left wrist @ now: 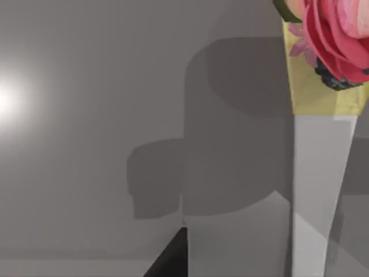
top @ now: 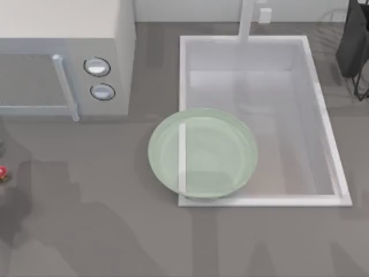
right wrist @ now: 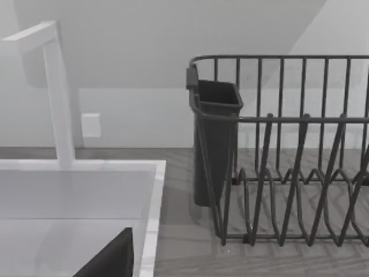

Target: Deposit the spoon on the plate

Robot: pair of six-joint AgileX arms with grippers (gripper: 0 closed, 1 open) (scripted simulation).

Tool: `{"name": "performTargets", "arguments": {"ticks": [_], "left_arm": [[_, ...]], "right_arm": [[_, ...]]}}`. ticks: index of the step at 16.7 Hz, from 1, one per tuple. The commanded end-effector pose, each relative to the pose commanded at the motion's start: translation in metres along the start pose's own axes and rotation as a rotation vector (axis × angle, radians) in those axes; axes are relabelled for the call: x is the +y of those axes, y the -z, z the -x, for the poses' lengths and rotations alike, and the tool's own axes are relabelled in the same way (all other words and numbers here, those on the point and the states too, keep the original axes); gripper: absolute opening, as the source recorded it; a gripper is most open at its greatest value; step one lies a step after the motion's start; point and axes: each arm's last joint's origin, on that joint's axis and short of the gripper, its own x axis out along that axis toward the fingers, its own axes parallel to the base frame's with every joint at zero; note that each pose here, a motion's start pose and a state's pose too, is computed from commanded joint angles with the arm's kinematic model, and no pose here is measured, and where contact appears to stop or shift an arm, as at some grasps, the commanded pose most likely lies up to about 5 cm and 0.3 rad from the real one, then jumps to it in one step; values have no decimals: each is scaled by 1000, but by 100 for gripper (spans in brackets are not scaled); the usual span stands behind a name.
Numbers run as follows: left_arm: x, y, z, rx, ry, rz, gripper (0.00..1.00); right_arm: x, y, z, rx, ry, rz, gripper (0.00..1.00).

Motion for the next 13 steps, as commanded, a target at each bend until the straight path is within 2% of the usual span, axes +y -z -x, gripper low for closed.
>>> {"name": "performTargets", "arguments": {"ticks": [1,2,9,10,13], "left_arm": [[0,0,0,0,0,0,2],[0,0,0,0,0,0,0],[0,0,0,0,0,0,0],[-2,0,22,-27,0,13,0],[1,-1,31,-28,-1,11,0]], "right_arm": [[0,0,0,0,0,0,100],[0,0,0,0,0,0,100],[0,0,0,0,0,0,100],[0,0,0,0,0,0,100],[0,0,0,0,0,0,100]]}}
